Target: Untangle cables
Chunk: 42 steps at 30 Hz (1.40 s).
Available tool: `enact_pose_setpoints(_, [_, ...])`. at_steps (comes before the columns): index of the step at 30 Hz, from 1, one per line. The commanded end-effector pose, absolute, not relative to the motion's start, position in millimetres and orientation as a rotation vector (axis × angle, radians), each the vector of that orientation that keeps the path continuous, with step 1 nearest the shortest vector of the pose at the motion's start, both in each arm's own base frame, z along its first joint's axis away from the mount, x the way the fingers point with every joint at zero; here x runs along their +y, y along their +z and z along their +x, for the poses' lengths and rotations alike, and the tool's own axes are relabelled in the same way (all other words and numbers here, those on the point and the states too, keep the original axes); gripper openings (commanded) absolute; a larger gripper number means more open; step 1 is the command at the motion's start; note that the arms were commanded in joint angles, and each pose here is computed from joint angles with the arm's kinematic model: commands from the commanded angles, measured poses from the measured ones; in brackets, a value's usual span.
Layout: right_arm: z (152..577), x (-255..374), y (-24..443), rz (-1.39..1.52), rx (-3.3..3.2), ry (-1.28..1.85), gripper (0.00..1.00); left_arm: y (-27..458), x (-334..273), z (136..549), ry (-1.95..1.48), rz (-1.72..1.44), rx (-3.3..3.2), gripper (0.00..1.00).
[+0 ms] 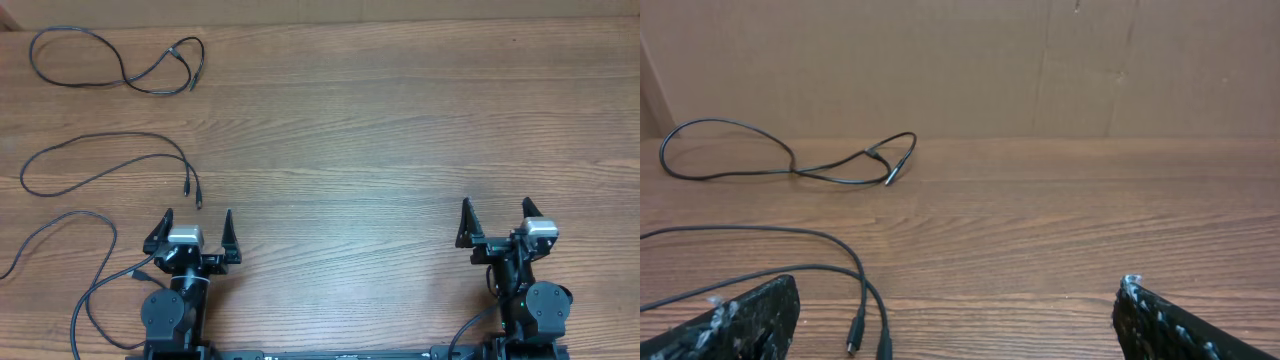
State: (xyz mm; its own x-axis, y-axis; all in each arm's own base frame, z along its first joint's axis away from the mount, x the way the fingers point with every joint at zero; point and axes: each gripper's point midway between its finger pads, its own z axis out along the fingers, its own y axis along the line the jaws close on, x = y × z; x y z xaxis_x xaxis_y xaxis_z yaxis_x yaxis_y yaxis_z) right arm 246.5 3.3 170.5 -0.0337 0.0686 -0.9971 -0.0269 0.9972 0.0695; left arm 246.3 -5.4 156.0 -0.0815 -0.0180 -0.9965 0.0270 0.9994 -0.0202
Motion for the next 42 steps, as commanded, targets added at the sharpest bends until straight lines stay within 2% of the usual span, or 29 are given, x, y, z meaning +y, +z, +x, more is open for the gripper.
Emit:
enact_pose_setpoints(1, [246.4,3.5,168.9,-0.011,1.598,0.032,1.0,155.6,-7.6,246.0,-0.031,0.031,1.648,0.99])
enact_pose_setpoints(42, [246.4,5.2,169.9,-0.078,1.592,-0.025,1.0,155.6,-7.6,246.0,-0.031,0.031,1.648,1.0])
